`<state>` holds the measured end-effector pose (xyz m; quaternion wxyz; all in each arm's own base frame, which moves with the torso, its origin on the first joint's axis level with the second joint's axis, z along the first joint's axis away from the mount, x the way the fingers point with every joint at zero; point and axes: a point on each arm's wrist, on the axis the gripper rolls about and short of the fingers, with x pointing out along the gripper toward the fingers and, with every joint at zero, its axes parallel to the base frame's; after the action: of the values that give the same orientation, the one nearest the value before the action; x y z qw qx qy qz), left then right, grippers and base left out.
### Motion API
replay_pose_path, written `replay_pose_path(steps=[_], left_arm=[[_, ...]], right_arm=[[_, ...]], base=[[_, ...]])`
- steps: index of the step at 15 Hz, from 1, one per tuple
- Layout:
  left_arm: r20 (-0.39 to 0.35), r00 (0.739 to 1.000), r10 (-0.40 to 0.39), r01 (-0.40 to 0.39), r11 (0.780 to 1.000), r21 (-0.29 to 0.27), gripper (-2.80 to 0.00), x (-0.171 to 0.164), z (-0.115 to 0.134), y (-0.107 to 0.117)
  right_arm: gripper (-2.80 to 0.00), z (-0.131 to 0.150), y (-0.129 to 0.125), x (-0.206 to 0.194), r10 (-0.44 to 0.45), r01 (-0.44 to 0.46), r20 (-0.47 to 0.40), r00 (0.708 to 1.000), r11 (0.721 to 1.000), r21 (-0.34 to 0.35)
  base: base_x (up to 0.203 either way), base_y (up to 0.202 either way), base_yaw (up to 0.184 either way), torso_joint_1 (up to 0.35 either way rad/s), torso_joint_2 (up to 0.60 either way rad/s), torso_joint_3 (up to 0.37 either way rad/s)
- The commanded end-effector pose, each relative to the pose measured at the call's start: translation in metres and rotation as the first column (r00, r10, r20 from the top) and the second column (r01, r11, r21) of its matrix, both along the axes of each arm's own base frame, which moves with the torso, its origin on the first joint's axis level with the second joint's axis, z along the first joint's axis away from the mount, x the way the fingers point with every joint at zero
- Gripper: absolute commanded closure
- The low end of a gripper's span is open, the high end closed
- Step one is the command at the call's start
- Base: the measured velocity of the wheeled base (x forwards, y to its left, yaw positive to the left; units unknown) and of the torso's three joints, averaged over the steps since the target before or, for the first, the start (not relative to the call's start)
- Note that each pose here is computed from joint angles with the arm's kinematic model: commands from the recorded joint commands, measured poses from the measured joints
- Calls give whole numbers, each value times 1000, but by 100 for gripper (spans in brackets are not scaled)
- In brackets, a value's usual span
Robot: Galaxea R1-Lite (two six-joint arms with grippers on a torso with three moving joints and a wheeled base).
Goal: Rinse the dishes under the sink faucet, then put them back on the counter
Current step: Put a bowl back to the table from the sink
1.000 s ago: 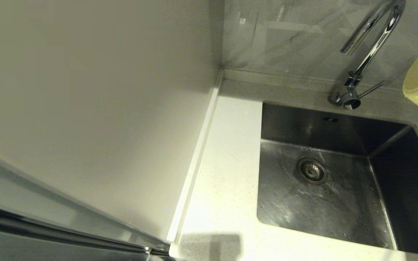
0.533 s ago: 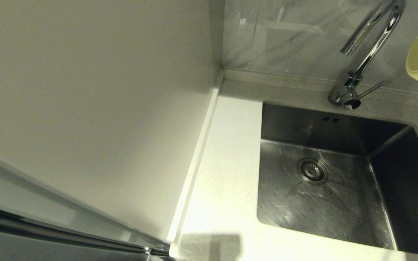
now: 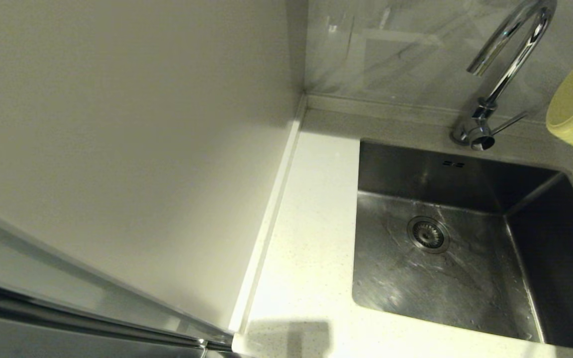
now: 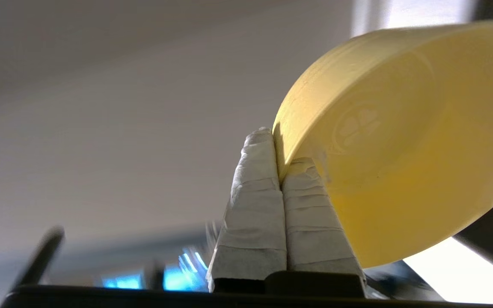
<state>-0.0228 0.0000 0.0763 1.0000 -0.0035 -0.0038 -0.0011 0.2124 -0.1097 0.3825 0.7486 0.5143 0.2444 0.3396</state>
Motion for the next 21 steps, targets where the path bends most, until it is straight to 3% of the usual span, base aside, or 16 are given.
replay_pose_path(steps=[1,2,3,4,5,6,7,9,10,11,12,13,16,18,20,21], left_arm=[[-3,1000,1,-1,1000,-1,0,0,-1,0],[-3,1000,1,-1,1000,-1,0,0,-1,0],[-3,1000,1,-1,1000,-1,0,0,-1,0],[-3,1000,1,-1,1000,-1,0,0,-1,0],[-3,1000,1,-1,1000,-1,0,0,-1,0],[-3,1000,1,-1,1000,-1,0,0,-1,0],[-3,1000,1,-1,1000,-1,0,0,-1,0],[-3,1000,1,-1,1000,-1,0,0,-1,0],[-3,1000,1,-1,1000,-1,0,0,-1,0],[-3,1000,1,-1,1000,-1,0,0,-1,0],[-3,1000,1,-1,1000,-1,0,0,-1,0],[-3,1000,1,-1,1000,-1,0,0,-1,0],[-3,1000,1,-1,1000,-1,0,0,-1,0],[-3,1000,1,-1,1000,-1,0,0,-1,0],[-3,1000,1,-1,1000,-1,0,0,-1,0],[-3,1000,1,-1,1000,-1,0,0,-1,0]], right_arm=[[0,-31,1,-1,-65,125,-331,941,979,161],[0,-44,6,-4,-104,225,-506,856,957,185],[0,-56,12,-5,-193,323,-620,760,941,103],[0,-72,16,-7,-341,390,-681,648,917,-89],[0,-87,17,-10,-448,347,-644,620,893,-288],[0,-96,12,-14,-530,250,-524,667,821,-512],[0,-102,4,-17,-563,161,-392,728,696,-700],[0,-97,-21,-9,-568,183,-45,822,338,-923],[0,-86,-34,-2,-560,285,146,815,170,-943],[0,-75,-48,-2,-503,330,304,809,-39,-943],[0,-69,-61,-9,-444,302,373,815,-225,-926],[0,-66,-72,-19,-431,262,400,809,-345,-901],[0,-72,-80,-45,-443,194,383,810,-414,-890],[0,-73,-79,-65,-440,157,354,825,-423,-893],[0,-73,-70,-94,-390,146,311,867,-398,-906],[0,-77,-60,-106,-353,137,257,900,-331,-934]], base=[[0,0,0,0,0,0],[0,0,0,0,0,0],[0,0,0,0,0,0],[0,0,0,0,0,0],[0,0,0,0,0,0],[0,0,0,0,0,0],[0,0,0,0,0,0],[0,0,0,0,0,0],[0,0,0,0,0,0],[0,0,0,0,0,0],[0,0,0,0,0,0],[0,0,0,0,0,0],[0,0,0,0,0,0],[0,0,0,0,0,0],[0,0,0,0,0,0],[0,0,0,0,0,0]])
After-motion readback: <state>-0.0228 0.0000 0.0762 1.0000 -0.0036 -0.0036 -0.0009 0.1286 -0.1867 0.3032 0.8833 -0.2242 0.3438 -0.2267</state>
